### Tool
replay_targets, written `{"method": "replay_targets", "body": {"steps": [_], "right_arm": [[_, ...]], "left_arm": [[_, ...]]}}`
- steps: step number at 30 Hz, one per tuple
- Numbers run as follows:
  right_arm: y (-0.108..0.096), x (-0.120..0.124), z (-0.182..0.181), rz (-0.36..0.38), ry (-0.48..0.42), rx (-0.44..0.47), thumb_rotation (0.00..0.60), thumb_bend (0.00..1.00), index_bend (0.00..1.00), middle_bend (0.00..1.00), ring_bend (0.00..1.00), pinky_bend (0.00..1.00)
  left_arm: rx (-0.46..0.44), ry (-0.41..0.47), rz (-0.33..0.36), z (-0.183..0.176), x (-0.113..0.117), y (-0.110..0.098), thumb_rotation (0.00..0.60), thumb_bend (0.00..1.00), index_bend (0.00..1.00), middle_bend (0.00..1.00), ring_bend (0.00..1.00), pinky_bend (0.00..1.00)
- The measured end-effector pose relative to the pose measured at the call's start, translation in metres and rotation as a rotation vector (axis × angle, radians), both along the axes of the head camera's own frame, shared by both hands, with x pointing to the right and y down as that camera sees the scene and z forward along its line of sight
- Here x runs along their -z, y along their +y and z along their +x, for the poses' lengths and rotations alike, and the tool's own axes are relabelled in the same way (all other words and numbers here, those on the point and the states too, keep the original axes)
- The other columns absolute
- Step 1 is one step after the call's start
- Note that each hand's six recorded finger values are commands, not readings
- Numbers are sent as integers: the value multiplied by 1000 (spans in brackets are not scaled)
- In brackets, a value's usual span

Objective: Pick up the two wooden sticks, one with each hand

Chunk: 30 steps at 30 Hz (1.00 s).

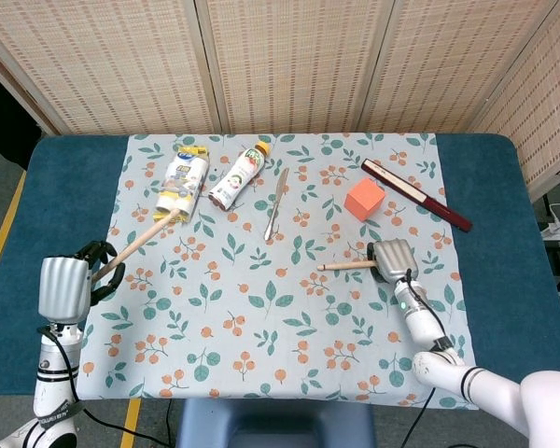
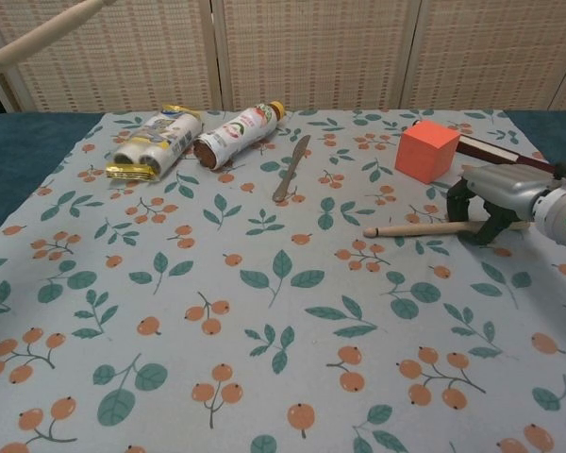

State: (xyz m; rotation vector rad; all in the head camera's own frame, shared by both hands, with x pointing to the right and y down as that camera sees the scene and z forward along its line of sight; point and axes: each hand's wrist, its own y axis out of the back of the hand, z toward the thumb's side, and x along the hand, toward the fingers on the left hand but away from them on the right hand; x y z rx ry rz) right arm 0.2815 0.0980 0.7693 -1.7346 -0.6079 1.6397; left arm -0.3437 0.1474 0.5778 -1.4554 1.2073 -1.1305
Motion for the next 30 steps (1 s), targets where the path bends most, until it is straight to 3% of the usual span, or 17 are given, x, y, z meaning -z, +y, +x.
{"method": "replay_targets", "body": {"steps": [10,22,30], "right_arm": [[-4,12,3,44,-34,-11,600,999,781,635,884,1000],[-10,54,-1,114,-154,-18,600,1000,808,655,885,1000],[-9,107,-31,136,-297,13,600,1000,808,657,885,1000]], "left_arm": [[3,-9,-16,-1,-6,2,600,443,687,856,1000,1000],[1,-26,-82,2,-32,7,600,443,687,856,1000,1000],[-17,-1,-123,22,-52,7,600,444,687,856,1000,1000]]}}
